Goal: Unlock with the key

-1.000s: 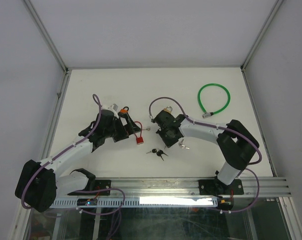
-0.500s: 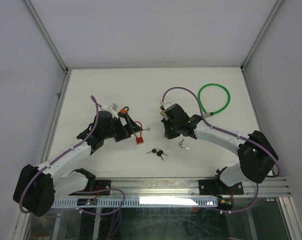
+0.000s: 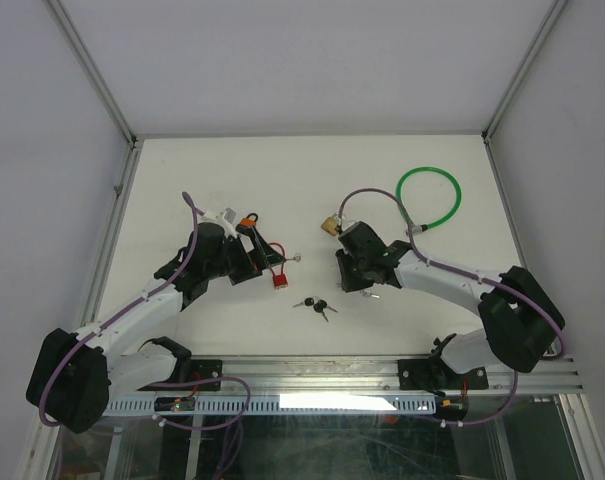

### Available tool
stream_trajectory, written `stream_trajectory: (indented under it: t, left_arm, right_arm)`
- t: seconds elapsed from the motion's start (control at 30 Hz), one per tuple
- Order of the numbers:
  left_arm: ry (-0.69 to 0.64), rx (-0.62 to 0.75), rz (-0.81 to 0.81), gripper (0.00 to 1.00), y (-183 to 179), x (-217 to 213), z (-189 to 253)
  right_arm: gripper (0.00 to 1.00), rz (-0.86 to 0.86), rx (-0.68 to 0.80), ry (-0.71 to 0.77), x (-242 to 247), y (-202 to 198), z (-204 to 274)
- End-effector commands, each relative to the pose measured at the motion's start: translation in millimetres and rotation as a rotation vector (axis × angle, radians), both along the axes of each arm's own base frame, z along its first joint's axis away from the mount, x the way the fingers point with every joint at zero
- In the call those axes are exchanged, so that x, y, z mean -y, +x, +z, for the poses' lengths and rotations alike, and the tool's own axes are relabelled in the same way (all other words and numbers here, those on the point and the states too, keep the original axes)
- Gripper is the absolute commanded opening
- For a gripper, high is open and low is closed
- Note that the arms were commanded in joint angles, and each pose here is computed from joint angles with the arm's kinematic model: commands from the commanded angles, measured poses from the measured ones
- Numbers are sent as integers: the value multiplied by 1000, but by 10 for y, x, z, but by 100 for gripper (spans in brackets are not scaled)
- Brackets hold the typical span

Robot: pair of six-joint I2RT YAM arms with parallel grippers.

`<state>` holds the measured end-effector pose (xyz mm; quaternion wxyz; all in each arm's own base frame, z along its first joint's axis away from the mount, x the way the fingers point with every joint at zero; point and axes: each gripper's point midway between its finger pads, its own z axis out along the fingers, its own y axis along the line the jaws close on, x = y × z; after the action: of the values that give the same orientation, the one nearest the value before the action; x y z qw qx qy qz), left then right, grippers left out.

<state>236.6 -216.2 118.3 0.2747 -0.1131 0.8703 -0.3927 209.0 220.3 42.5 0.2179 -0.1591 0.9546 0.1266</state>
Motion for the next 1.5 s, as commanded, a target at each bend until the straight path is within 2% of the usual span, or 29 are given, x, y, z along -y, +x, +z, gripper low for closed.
stream_trajectory:
  t: [0.0,0.17,0.27,0.4,0.63,0.83,0.97,1.13,1.3,1.47]
  left_arm:
    - [-34,48,0,99,63,38,131]
    - [-30,42,-2,99,58,37,102]
    - [-24,35,-6,99,44,34,81]
    - [-7,33,-5,99,36,8,56]
    - [13,44,-8,99,29,-19,57]
    - [28,53,-27,99,11,-24,61]
    - [28,46,-42,99,-4,-10,46]
    - [25,48,-58,99,-12,9,55]
    - [16,47,-71,99,-37,25,69]
    - [5,51,-73,99,-39,36,104]
  right_arm:
    - [29,-9,19,-14,93,-29,167]
    - [43,32,21,-55,117,-5,261]
    - [48,76,14,-104,123,42,221]
    - [50,163,18,-166,107,131,183]
    - [53,310,-4,-190,-31,217,113]
    - [48,387,-35,-194,-61,233,19]
    - [42,432,-82,-204,-66,191,-80]
    - [36,431,-115,-191,-57,185,-193]
    - [19,406,-145,-158,-76,169,-226]
    - [4,346,-132,-50,-231,190,-83]
